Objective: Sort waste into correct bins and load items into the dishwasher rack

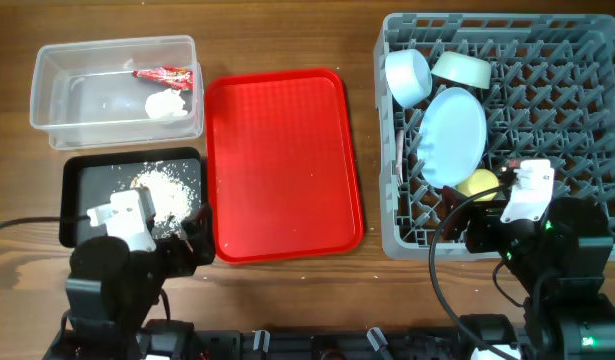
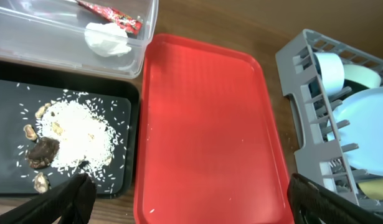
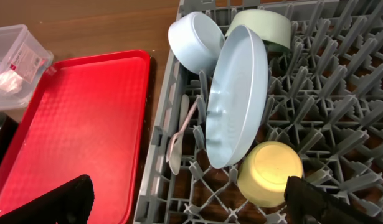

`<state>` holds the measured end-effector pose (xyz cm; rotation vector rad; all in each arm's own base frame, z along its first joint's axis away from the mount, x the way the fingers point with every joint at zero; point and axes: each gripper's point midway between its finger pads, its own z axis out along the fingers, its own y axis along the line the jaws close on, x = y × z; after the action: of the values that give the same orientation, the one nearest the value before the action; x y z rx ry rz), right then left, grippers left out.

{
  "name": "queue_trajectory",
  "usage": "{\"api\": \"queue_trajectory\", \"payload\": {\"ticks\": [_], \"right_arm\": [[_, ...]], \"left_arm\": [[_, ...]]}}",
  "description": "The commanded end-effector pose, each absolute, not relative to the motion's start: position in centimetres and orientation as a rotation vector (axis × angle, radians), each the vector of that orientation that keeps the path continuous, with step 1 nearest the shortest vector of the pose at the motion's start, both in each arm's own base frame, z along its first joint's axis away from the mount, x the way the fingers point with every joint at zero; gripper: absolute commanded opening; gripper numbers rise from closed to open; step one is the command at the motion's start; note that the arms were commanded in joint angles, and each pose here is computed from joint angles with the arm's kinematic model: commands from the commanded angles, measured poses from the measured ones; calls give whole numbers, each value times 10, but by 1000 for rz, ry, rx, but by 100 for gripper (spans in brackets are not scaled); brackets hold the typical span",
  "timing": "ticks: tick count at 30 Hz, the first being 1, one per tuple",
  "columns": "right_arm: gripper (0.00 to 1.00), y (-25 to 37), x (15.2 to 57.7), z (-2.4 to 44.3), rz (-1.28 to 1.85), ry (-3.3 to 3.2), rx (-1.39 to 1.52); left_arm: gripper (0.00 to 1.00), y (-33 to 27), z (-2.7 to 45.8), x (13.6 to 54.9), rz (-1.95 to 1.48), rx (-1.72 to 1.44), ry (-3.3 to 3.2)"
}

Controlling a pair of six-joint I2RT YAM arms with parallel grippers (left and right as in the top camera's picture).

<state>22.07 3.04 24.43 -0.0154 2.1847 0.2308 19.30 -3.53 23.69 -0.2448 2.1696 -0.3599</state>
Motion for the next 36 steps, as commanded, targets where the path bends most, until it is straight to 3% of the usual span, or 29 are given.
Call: {"api": "queue_trajectory", "payload": {"ticks": [1, 9, 15, 26, 31, 36], "right_arm": [[100, 27, 222, 237, 210, 2207, -1], [100, 14, 222, 239, 94, 2197, -23], [100, 15, 217, 280, 86, 1805, -46], [100, 28, 239, 227, 123, 1365, -86], [100, 26, 245, 175, 115, 1570, -74], [100, 26, 247, 171, 115, 1587, -74]], "left_arm": [[100, -37, 230, 190, -370, -244, 2193], [100, -37, 230, 190, -370, -244, 2193], [100, -37, 230, 190, -370, -245, 2193], [100, -37, 230, 190, -370, -244, 2193], [100, -37, 230, 190, -370, -245, 2193], [100, -37, 230, 190, -370, -245, 2193]]}}
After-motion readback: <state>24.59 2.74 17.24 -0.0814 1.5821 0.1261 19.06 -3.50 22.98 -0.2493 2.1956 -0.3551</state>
